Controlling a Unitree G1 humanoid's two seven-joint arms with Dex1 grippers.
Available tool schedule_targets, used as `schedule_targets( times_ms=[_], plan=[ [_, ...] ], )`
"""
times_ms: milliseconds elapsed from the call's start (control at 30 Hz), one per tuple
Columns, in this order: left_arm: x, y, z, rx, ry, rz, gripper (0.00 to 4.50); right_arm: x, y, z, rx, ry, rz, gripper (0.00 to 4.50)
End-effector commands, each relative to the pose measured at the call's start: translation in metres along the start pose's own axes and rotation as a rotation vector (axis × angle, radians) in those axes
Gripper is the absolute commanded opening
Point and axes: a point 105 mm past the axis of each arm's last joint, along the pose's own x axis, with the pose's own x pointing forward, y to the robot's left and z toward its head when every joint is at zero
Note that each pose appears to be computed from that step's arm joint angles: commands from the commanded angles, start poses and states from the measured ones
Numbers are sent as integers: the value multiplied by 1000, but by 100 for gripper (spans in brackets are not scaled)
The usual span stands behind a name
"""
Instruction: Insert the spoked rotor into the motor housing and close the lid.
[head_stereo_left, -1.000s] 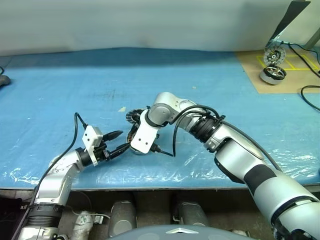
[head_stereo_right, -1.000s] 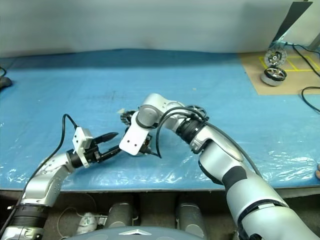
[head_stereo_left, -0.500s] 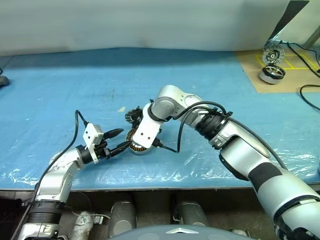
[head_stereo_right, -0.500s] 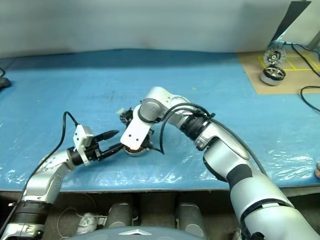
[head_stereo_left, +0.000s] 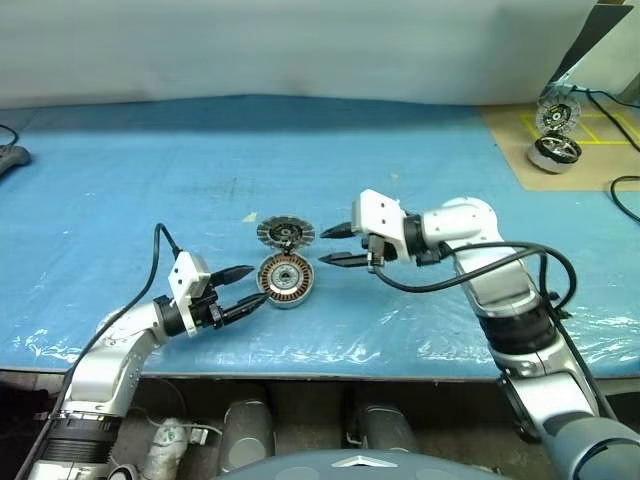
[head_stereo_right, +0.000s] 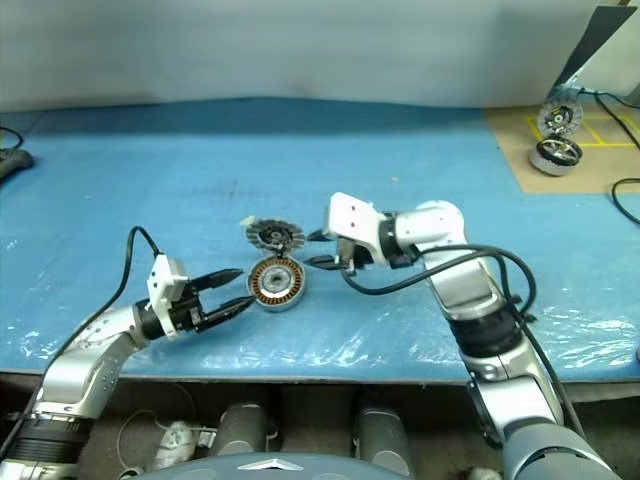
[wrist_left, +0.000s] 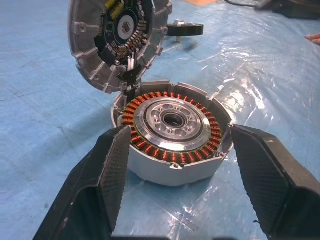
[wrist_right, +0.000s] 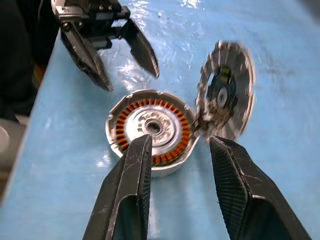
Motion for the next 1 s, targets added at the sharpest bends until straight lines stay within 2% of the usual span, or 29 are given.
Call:
schedule_targets(
  times_ms=[33,100,167,300,433,500,667,933,1000],
  plan=[
    [-3,-1,16,-4,-27,-24,340,-8,13,7,202,-152,32,130],
    [-6,-6,12,-4,1,-47,340,-1,27,1,283,-180,99,61],
    [-12,-11,8,-4,34,-70,340,13,45,-12,276,-119,167,3],
    [-16,-9,8,16,54,-63,340,28,50,-8,333,-163,221,3],
    [-18,-5,12,32,52,-42,340,58,55,-25,310,-74,250,3],
    [-19,-6,12,32,52,-41,340,69,55,-24,323,-89,259,3],
    [-21,-10,10,29,58,-37,340,90,67,-41,339,-19,299,3],
    [-19,-11,11,21,57,-45,340,106,63,-49,398,-42,246,3],
    [-15,-11,11,22,50,-50,340,108,54,-51,438,-45,189,3]
  ],
)
